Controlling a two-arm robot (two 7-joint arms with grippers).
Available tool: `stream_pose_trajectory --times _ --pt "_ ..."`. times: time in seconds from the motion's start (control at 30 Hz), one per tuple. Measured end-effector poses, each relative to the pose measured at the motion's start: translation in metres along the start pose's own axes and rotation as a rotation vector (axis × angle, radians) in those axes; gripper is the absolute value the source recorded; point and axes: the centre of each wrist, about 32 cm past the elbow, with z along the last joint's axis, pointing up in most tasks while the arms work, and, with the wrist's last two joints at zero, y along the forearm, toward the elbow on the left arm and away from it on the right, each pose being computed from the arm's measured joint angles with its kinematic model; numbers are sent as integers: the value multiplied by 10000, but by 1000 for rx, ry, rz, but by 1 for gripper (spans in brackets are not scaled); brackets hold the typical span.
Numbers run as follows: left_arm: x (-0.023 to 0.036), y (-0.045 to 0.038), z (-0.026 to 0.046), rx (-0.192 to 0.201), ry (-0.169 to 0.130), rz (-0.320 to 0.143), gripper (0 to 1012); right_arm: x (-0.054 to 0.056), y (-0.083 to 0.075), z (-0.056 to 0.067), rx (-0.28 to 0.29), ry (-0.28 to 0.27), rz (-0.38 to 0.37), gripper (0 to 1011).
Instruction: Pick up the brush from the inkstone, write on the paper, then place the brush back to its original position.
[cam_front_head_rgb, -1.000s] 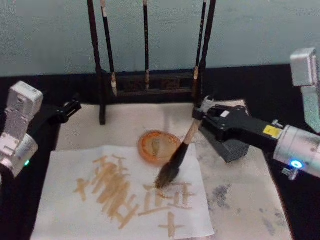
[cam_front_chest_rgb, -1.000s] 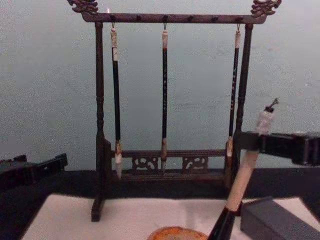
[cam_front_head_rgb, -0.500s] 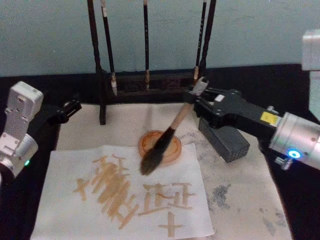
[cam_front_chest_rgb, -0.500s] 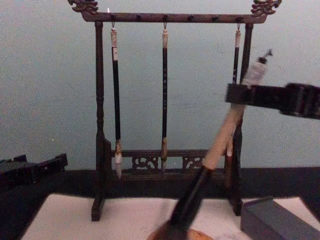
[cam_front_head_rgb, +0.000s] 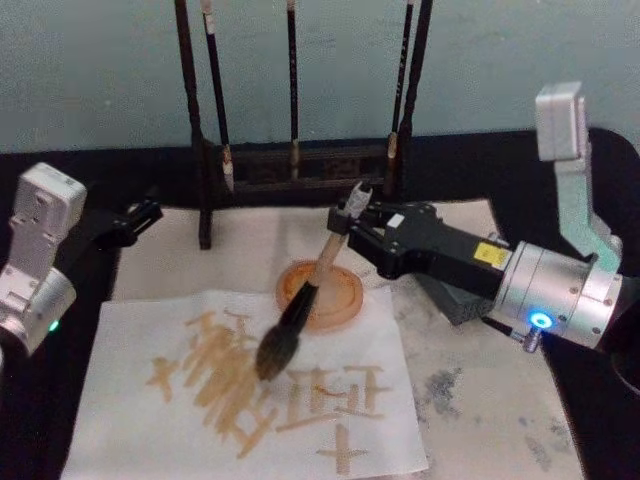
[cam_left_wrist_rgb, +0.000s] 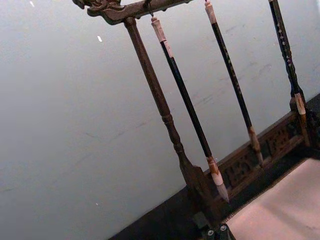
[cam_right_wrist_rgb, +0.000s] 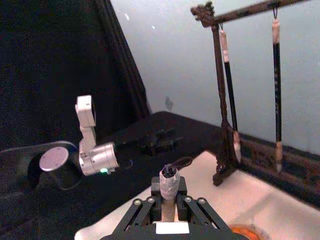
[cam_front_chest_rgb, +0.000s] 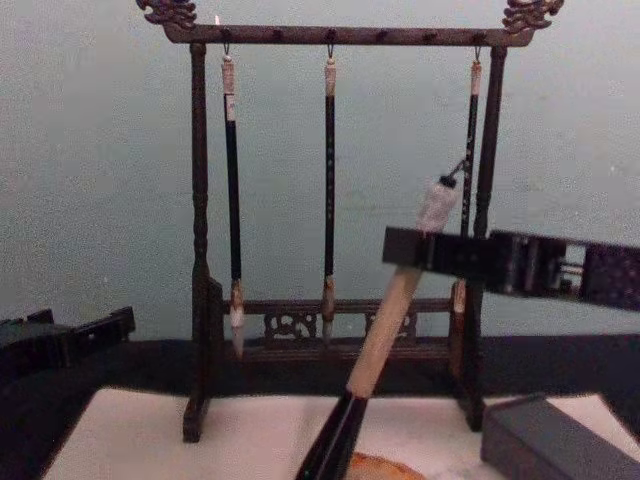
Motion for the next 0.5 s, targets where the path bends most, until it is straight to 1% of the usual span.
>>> stream_pose_trajectory --times 0.23,0.43,0.5 --pt "0 0 0 0 0 0 1002 52 -11 -76 -22 14 -20 164" --pt "0 0 0 0 0 0 1002 100 -112 -100 -30 24 -54 164" --pt "0 0 0 0 0 0 1002 117 -167 -103 -27 26 -72 164"
